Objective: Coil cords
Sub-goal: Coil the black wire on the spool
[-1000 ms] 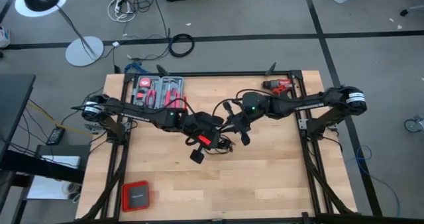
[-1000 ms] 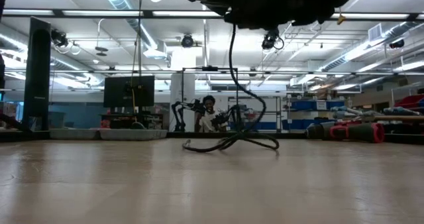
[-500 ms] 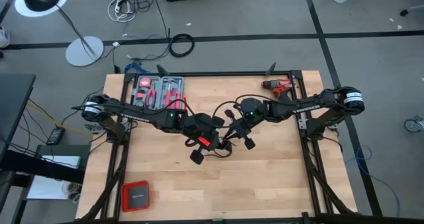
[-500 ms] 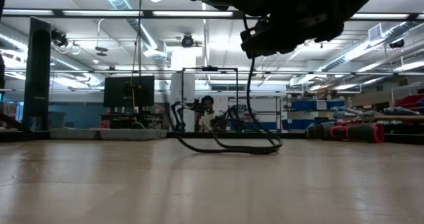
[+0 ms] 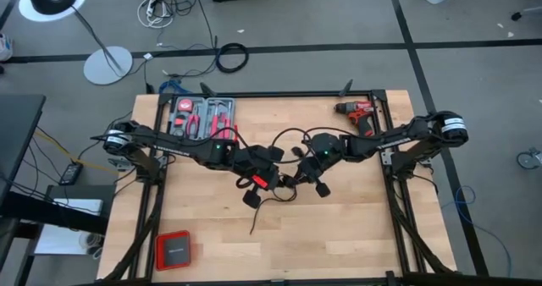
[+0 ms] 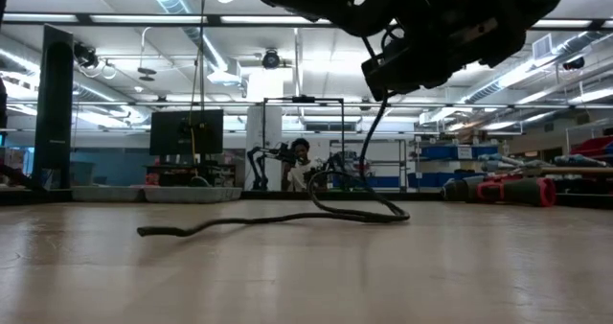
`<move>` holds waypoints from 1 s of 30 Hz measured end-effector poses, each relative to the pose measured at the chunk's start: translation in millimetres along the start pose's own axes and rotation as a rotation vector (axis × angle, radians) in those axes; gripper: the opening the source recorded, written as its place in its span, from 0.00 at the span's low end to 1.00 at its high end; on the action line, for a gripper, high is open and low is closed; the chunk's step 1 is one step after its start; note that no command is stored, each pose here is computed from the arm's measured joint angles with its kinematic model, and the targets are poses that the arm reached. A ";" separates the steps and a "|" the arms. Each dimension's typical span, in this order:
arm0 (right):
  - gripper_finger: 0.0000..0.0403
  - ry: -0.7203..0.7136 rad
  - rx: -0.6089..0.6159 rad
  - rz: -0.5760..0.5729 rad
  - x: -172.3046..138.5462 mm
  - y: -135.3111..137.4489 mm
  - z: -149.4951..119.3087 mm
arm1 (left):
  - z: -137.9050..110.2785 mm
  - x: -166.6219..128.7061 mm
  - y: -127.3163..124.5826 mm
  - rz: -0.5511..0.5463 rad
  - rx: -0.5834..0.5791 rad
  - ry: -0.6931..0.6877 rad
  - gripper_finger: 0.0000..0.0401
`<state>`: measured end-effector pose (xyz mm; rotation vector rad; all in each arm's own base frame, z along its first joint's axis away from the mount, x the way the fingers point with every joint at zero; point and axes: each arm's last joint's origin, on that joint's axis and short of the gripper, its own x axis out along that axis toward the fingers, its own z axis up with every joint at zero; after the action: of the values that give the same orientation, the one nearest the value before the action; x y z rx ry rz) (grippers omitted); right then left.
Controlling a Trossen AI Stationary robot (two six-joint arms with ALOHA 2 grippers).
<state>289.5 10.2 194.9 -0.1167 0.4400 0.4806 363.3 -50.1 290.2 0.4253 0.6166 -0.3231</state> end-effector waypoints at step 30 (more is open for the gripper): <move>0.09 -0.133 0.171 -0.170 -10.7 16.9 -25.4 | 8.1 -2.1 6.5 0.123 0.019 -0.051 0.00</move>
<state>263.3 15.3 176.6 0.0430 0.3360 0.2803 368.3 -48.0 299.2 0.4701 0.5355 -0.2220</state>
